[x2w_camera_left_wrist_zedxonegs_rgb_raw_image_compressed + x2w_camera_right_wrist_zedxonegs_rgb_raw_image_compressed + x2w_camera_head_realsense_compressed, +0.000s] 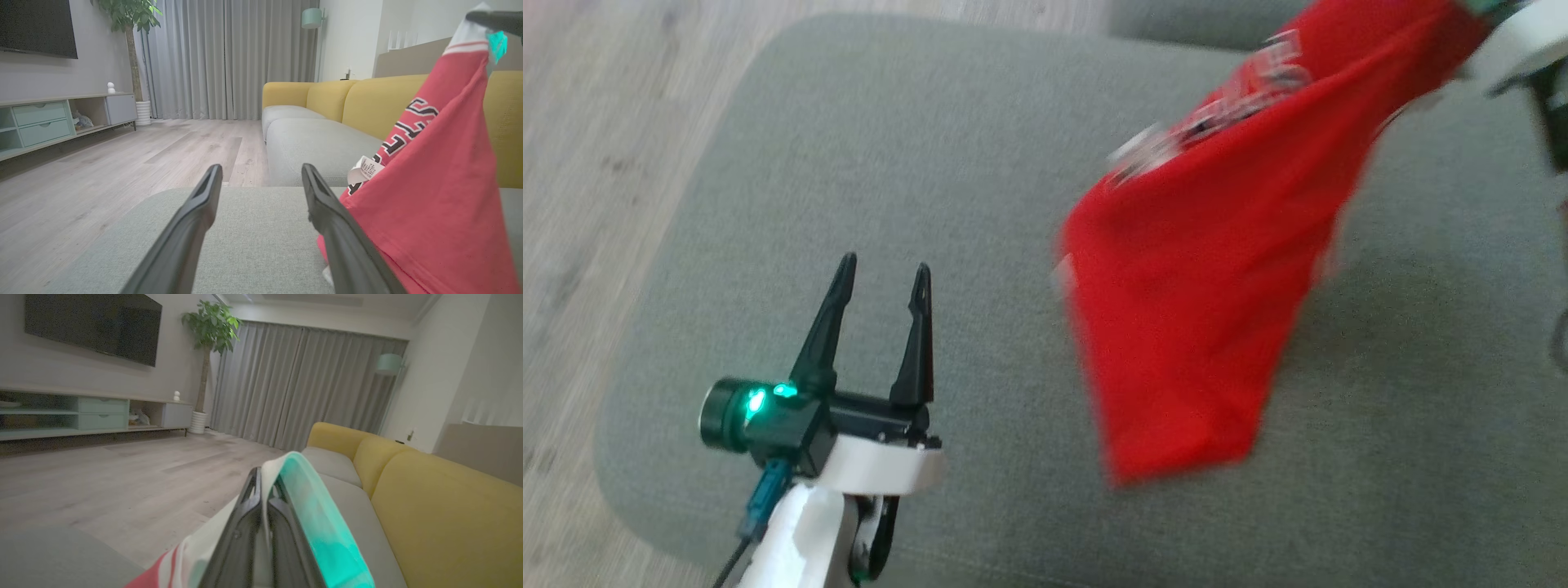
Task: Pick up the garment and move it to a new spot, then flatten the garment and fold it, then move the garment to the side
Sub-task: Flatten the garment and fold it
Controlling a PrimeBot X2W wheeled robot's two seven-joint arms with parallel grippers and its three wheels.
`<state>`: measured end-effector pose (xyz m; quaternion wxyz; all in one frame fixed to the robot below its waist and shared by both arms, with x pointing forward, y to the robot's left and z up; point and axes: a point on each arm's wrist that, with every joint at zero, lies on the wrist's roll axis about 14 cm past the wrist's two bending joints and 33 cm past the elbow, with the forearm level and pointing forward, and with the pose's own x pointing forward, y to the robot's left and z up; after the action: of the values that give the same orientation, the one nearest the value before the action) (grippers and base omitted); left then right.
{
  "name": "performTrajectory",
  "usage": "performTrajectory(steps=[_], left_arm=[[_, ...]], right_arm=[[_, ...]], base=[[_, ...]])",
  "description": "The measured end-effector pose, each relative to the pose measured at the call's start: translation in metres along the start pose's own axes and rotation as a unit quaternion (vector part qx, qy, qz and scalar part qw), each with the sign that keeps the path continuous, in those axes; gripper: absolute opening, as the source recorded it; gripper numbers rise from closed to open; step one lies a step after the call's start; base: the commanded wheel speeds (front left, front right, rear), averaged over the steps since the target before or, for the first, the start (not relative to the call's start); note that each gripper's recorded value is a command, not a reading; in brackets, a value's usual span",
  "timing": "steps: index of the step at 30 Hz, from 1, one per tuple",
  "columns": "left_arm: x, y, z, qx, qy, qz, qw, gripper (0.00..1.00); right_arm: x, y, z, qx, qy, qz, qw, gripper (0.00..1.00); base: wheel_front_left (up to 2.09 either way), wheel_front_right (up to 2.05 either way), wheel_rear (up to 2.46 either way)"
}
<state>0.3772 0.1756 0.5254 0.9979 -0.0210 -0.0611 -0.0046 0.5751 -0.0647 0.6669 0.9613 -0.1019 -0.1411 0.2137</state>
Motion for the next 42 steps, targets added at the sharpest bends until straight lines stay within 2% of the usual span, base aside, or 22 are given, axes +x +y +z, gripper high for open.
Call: performTrajectory(steps=[1, 2, 4, 6, 8, 11, 17, 22, 23, 25, 28, 34, 38, 42], left_arm=[[0.003, 0.001, -0.002, 0.0, 0.003, 0.002, 1.0, 1.0], [0.005, 0.002, -0.004, 0.0, 0.006, 0.002, 1.0, 1.0], [0.008, 0.004, -0.009, 0.001, 0.012, 0.004, 1.0, 1.0], [0.01, 0.006, -0.011, 0.001, 0.014, 0.008, 1.0, 1.0], [0.012, 0.006, -0.013, -0.001, 0.017, 0.011, 1.0, 1.0], [0.015, 0.003, -0.012, -0.001, 0.015, 0.007, 1.0, 1.0], [0.021, -0.009, -0.008, -0.001, 0.007, -0.013, 1.0, 1.0], [0.027, -0.02, 0.0, -0.008, -0.008, -0.031, 0.999, 1.0], [0.029, -0.028, 0.003, -0.01, -0.013, -0.042, 0.999, 1.0], [0.031, -0.035, 0.005, -0.012, -0.017, -0.052, 0.998, 1.0], [0.028, -0.044, 0.001, -0.017, -0.012, -0.063, 0.998, 1.0], [0.025, -0.057, -0.008, -0.024, 0.001, -0.083, 0.996, 1.0], [0.026, -0.059, -0.011, -0.021, 0.005, -0.086, 0.996, 1.0], [0.025, -0.055, -0.016, -0.02, 0.013, -0.083, 0.996, 1.0]], right_arm=[[0.005, -0.013, -0.018, -0.004, 0.028, -0.015, 0.999, 0.44], [0.007, -0.025, -0.04, -0.015, 0.064, -0.027, 0.997, 1.0], [0.004, -0.041, -0.086, -0.025, 0.144, -0.045, 0.988, 1.0], [-0.005, -0.041, -0.125, -0.027, 0.207, -0.047, 0.977, 1.0], [-0.013, -0.034, -0.152, -0.01, 0.243, -0.046, 0.969, 1.0], [-0.021, -0.016, -0.166, 0.002, 0.256, -0.035, 0.966, 1.0], [-0.022, 0.002, -0.14, 0.039, 0.187, -0.039, 0.981, 1.0], [-0.02, 0.023, -0.096, 0.082, 0.11, -0.04, 0.99, 1.0], [-0.025, 0.022, -0.076, 0.097, 0.075, -0.05, 0.991, 1.0], [-0.039, 0.014, -0.063, 0.119, 0.042, -0.07, 0.989, 1.0], [-0.079, 0.012, -0.068, 0.152, 0.028, -0.093, 0.984, 1.0], [-0.164, 0.044, -0.112, 0.217, 0.077, -0.111, 0.967, 1.0], [-0.177, 0.057, -0.12, 0.224, 0.091, -0.103, 0.965, 1.0], [-0.166, 0.065, -0.116, 0.214, 0.083, -0.084, 0.97, 1.0]], base=[[0.0, 0.0, 0.0], [0.0, 0.0, 0.0], [0.0, 0.0, 0.0], [0.0, 0.0, 0.0], [0.0, 0.0, 0.0], [0.0, 0.0, 0.0], [0.0, 0.0, 0.0], [0.0, 0.0, 0.0], [0.0, 0.0, 0.0], [0.0, 0.0, 0.0], [0.0, 0.0, 0.0], [0.0, 0.0, 0.0], [0.0, 0.0, 0.0], [0.0, 0.0, 0.0]])
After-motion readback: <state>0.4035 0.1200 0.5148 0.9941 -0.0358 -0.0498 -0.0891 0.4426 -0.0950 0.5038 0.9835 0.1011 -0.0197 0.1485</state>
